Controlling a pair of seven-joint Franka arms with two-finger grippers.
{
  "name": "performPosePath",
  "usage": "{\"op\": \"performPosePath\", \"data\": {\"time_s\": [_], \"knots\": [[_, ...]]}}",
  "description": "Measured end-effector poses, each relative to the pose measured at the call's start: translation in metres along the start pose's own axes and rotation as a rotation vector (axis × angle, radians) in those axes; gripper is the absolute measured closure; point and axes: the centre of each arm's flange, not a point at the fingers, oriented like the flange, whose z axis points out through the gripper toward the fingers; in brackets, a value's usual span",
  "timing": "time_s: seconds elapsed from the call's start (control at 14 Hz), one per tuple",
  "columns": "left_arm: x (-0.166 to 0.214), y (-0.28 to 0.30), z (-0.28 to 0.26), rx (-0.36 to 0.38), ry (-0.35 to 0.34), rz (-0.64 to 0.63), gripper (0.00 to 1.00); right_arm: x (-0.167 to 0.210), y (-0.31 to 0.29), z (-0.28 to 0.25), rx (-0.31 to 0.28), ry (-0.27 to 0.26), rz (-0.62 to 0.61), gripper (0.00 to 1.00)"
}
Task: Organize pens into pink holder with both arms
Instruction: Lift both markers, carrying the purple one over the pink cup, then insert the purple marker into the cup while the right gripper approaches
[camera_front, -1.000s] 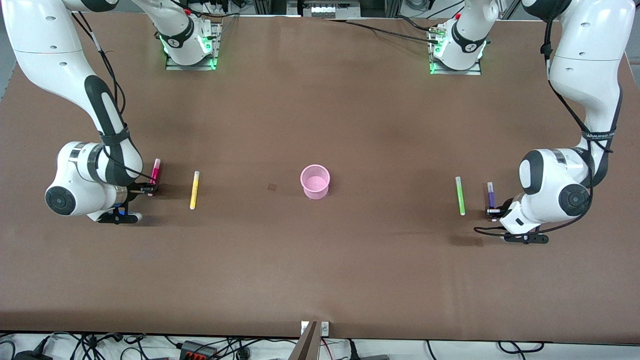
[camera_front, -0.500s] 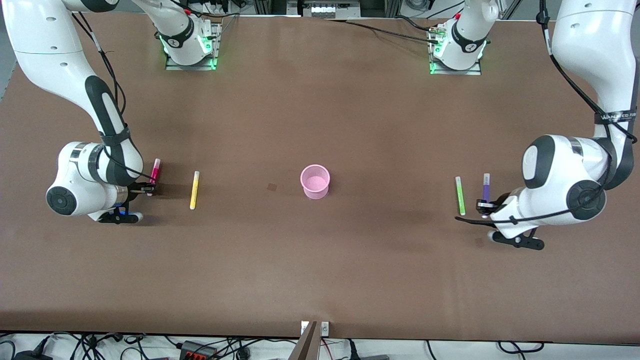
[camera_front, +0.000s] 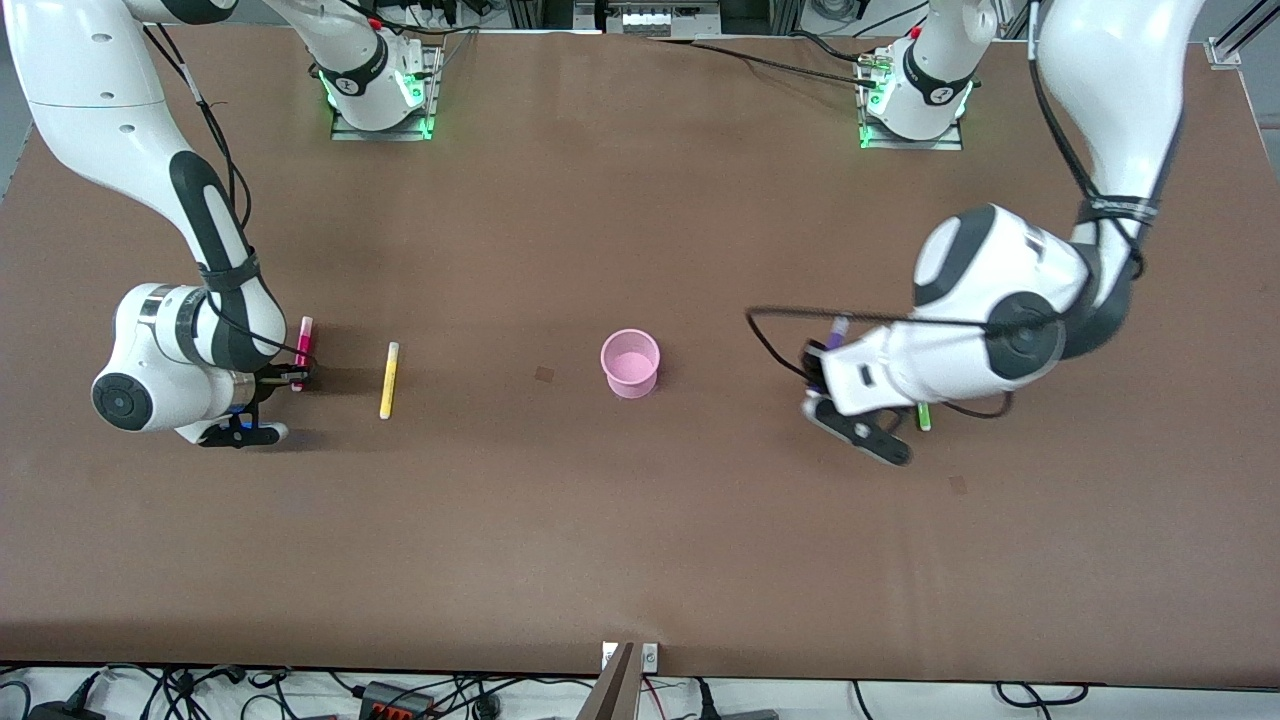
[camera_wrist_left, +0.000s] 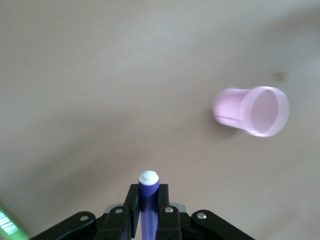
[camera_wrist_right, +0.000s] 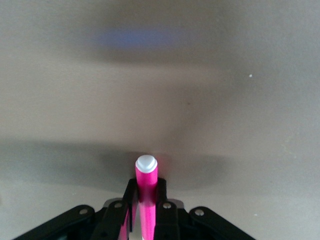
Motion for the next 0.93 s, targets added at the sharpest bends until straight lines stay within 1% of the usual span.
{"op": "performPosePath", "data": {"time_s": [0.07, 0.14, 0.21, 0.36, 0.5, 0.64, 0.86, 0.93], "knots": [[0.004, 0.026, 0.004, -0.044, 0.013, 0.058, 0.82, -0.001, -0.001, -0.004, 0.003, -0.011, -0.025, 0.82], [0.009, 0.048, 0.009, -0.088, 0.047, 0.140, 0.82, -0.001, -0.004, -0.011, 0.007, -0.027, -0.059, 0.82], [0.015, 0.064, 0.014, -0.129, 0.087, 0.227, 0.82, 0.000, -0.008, -0.023, 0.010, -0.027, -0.109, 0.82], [0.025, 0.081, 0.029, -0.184, 0.161, 0.372, 0.82, 0.007, -0.022, -0.063, 0.009, 0.011, -0.216, 0.82], [0.037, 0.100, 0.044, -0.188, 0.258, 0.545, 0.82, 0.009, -0.044, -0.109, 0.012, 0.043, -0.282, 0.82], [0.044, 0.128, 0.065, -0.173, 0.330, 0.715, 0.82, 0.009, -0.078, -0.152, 0.024, 0.098, -0.344, 0.82], [0.052, 0.150, 0.101, -0.135, 0.415, 0.946, 0.82, 0.007, -0.151, -0.196, 0.097, 0.191, -0.468, 0.82], [0.053, 0.149, 0.113, -0.128, 0.428, 1.010, 0.82, 0.004, -0.174, -0.208, 0.118, 0.217, -0.510, 0.82]]}}
